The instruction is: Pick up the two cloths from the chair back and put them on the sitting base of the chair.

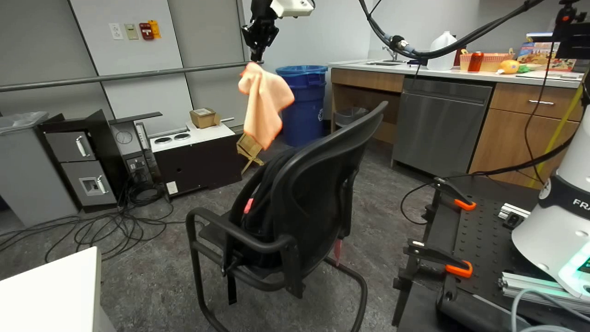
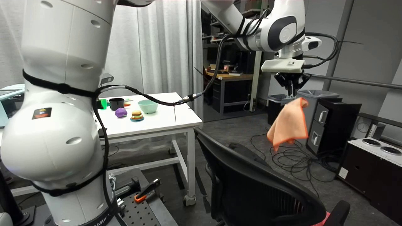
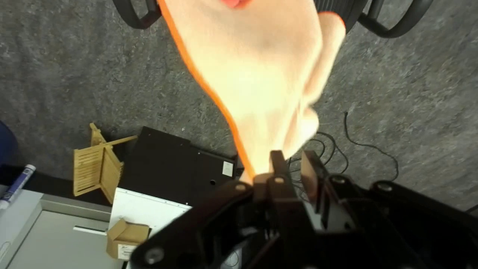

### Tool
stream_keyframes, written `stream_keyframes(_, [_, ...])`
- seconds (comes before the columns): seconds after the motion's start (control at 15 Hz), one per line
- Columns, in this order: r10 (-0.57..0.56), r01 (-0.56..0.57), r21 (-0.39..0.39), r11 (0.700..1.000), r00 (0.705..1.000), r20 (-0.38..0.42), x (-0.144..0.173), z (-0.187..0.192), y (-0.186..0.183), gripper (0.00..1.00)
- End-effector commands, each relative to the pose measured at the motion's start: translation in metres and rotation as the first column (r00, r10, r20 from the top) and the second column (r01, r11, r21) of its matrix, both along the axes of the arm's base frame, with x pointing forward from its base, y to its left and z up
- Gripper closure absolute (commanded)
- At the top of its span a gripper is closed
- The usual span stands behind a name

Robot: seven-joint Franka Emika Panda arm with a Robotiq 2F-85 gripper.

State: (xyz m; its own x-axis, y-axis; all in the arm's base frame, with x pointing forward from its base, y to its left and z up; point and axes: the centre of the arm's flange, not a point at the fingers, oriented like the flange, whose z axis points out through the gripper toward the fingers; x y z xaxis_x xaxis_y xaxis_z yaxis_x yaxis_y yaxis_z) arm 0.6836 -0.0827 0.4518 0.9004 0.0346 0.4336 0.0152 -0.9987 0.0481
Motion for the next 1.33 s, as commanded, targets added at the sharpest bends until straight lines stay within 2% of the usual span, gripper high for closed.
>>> stream_keyframes(0.0, [-0.058, 0.058, -0.015, 0.998, 0.998, 0.01, 0.028, 0.009, -0.024, 0.49])
stream_keyframes(0.2, [-0.063, 0.063, 0.012, 0.998, 0.998, -0.002, 0.022, 0.004, -0.029, 0.27])
stream_keyframes(0.33, [-0.045, 0.046, 0.032, 0.998, 0.998, -0.037, 0.012, 0.004, -0.024, 0.12])
stream_keyframes(0.47, [-0.015, 0.02, 0.057, 0.998, 0.996, -0.089, -0.002, 0.004, -0.014, 0.0])
stream_keyframes(0.8, [0.039, -0.029, 0.06, 0.998, 0.984, -0.171, -0.047, 0.008, 0.009, 0.0])
stream_keyframes(1.27, [0.104, -0.097, 0.044, 0.994, 0.978, -0.183, -0.123, 0.019, 0.027, 0.0])
